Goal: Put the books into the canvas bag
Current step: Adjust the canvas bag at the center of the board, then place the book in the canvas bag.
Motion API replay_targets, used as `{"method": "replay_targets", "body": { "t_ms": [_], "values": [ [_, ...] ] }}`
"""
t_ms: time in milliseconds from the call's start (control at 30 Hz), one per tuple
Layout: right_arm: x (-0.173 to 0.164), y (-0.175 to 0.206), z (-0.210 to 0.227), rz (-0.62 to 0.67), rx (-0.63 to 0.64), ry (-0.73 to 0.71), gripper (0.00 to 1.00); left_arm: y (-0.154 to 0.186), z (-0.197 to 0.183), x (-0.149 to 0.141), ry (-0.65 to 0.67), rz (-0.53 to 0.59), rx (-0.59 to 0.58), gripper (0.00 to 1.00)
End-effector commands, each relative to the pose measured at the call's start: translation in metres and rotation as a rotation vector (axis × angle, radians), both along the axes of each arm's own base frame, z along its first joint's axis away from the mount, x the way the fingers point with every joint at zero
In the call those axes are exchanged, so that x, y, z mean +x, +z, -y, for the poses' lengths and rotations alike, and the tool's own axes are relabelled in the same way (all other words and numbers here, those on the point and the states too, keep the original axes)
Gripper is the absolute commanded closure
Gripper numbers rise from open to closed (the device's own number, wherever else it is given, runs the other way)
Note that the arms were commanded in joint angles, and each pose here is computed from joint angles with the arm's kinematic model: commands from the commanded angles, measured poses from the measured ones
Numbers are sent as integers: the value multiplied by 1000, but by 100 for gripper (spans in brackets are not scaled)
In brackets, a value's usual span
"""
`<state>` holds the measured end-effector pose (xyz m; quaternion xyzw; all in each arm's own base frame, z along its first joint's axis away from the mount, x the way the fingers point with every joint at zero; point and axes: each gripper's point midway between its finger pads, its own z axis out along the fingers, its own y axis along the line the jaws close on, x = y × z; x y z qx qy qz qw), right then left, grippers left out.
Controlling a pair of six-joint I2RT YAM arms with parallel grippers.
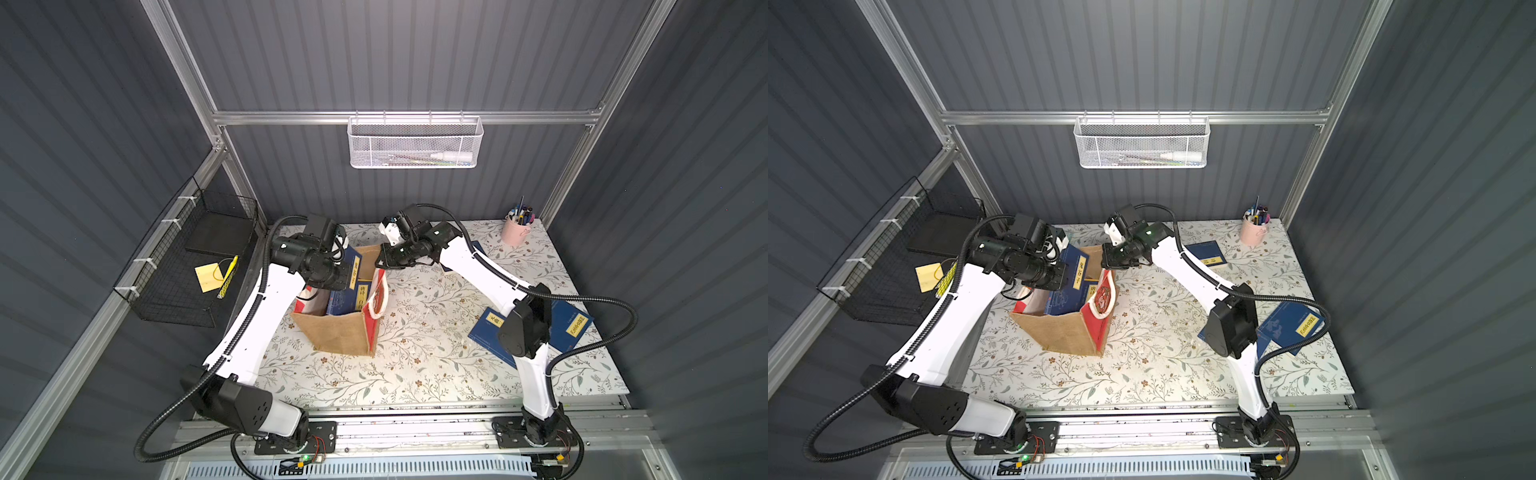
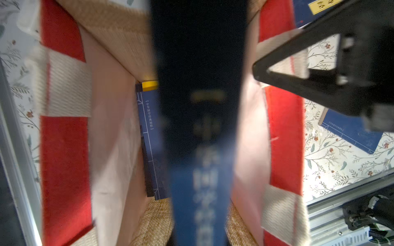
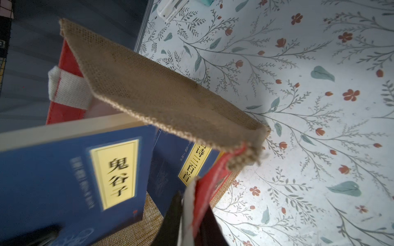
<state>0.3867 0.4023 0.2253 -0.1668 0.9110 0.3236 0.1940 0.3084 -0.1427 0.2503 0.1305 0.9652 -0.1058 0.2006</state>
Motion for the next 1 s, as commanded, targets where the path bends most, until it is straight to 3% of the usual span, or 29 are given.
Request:
{"method": "replay_targets", "body": {
  "t_ms": [0,200,367,567,667,833,967],
  "values": [
    [11,20,3,46,49,2,82,-7,24,7,-25,-39,-114,100],
    [12,18,4,44,48,12,82,-23,53,14,-130,-123,-245,100],
    [24,24,12,50,62,0,82,-52,36,29,-91,-180,-275,100],
    [29,20,11,13,63,58,79,-93,9,45,-47,-195,-197,100],
    [26,16,11,-4,57,73,76,-100,-4,52,-16,-177,-124,85],
    [26,21,16,14,48,66,61,-60,-23,66,35,-20,-46,45],
    [25,31,21,26,59,60,50,-13,-31,71,48,118,-23,37]
  ]
}}
